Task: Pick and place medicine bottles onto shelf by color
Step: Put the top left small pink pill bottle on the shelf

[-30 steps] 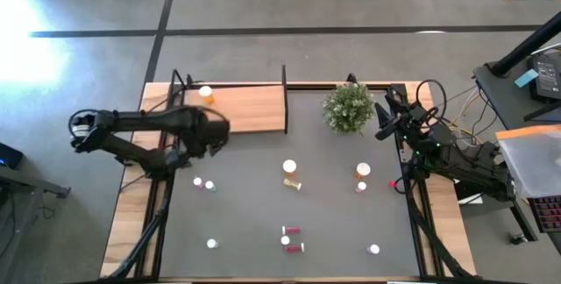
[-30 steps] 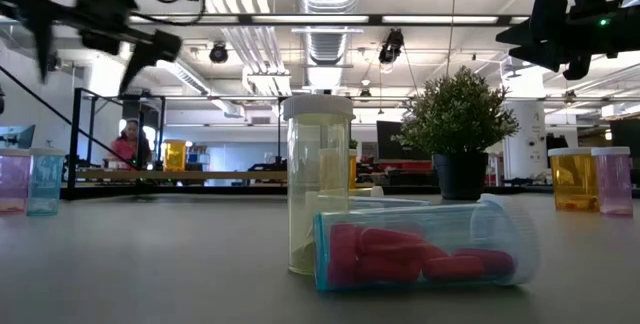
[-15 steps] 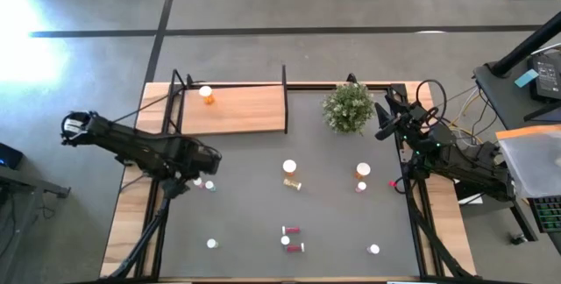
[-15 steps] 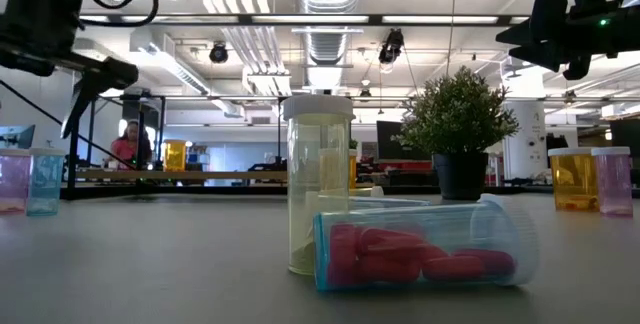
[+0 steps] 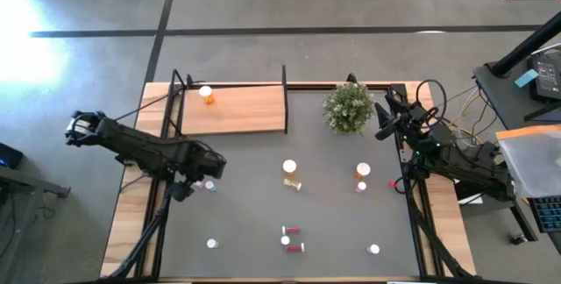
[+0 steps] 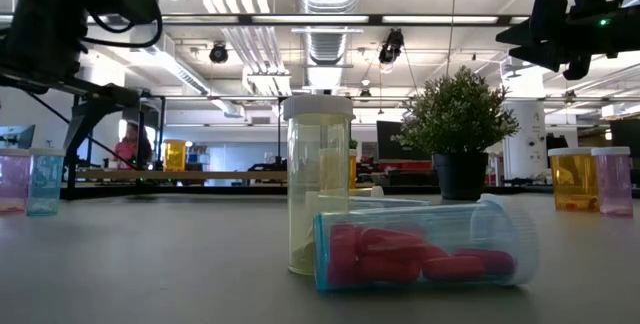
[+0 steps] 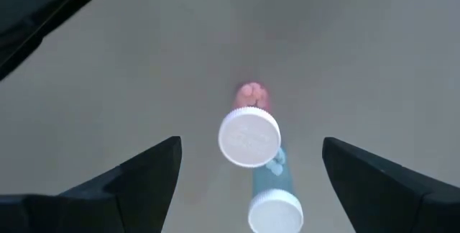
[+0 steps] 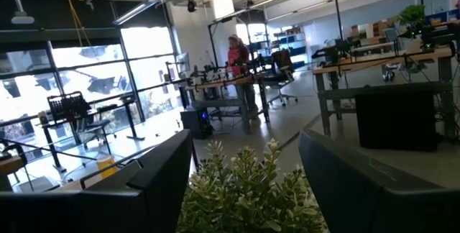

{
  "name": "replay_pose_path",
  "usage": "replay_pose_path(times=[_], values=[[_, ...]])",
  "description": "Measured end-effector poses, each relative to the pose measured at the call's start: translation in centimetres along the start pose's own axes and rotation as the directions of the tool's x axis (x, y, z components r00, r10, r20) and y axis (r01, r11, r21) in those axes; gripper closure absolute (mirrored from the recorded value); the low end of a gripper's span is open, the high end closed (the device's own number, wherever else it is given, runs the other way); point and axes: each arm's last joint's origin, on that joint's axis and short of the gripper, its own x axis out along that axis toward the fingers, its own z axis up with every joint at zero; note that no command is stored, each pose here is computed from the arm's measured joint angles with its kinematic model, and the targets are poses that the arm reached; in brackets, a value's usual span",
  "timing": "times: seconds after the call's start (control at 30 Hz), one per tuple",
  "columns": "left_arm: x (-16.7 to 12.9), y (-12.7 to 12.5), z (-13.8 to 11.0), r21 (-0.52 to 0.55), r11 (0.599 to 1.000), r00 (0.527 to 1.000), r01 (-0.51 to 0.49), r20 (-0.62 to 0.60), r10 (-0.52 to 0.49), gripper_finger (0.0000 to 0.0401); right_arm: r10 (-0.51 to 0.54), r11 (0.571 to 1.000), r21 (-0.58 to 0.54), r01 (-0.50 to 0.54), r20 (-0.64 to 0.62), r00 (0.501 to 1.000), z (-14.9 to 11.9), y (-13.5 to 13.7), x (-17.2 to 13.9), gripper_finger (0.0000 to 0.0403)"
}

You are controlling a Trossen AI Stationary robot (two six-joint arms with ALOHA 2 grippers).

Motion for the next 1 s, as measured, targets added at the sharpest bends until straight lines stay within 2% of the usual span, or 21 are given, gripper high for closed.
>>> replay_pose_path(times=[0.27, 0.87, 1.0], values=[[0.76, -0.25, -0.38, 0.002, 1.000, 0.999, -0.017, 0.039, 0.017, 0.0130, 0.000, 1.000, 0.000, 0.000, 0.000, 1.000, 0.01, 0.00, 0.00, 0.0154], [0.95, -0.25, -0.28, 0.054, 0.998, 0.998, -0.019, 0.059, 0.016, 0.0287, 0.000, 1.000, 0.000, 0.000, 0.000, 1.000, 0.01, 0.00, 0.00, 0.0154], [0.95, -0.26, -0.29, 0.055, 0.998, 0.998, -0.019, 0.058, 0.016, 0.0304, 0.000, 1.000, 0.000, 0.000, 0.000, 1.000, 0.01, 0.00, 0.00, 0.0154]])
